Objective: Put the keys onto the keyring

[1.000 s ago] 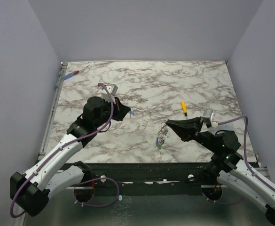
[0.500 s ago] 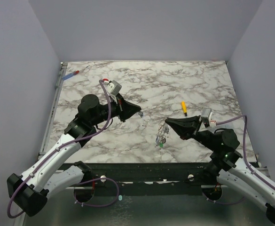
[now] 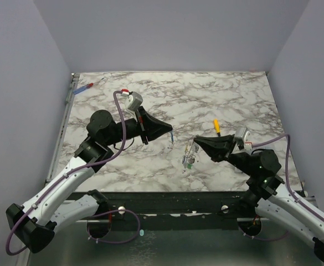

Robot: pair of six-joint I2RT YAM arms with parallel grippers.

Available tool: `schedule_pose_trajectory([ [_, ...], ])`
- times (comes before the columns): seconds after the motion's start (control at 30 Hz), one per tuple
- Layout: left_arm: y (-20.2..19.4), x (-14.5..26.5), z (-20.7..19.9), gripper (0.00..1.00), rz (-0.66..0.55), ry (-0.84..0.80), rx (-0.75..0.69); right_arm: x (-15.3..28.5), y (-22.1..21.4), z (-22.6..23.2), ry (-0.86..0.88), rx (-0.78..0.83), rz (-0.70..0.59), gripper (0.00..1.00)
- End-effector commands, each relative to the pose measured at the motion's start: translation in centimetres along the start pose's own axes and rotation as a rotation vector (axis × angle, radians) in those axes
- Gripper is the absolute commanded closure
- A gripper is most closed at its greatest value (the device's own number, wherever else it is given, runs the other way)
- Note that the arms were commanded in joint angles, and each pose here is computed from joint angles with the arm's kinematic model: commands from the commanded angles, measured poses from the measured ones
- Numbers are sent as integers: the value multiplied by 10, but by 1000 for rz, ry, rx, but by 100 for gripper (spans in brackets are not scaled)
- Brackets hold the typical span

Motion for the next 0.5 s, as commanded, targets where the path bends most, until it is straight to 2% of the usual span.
schedule_pose_trajectory([
  [0.0, 14, -5, -29, 100, 1, -123, -30, -8, 32, -7, -18, 71, -106, 99],
  [0.47, 4, -21, -35, 100, 59, -173, -20, -19, 40, -9, 10, 112, -115, 99],
])
Point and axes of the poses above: each gripper's point midway between its finger pads, its own x axis back along the fingers, its own z axis along the line the jaws close on, y = z × x, the point moved 5 cm from there along x, back along the fingers, and after that the axes turned 10 degrees about x, right-handed, at the moved point
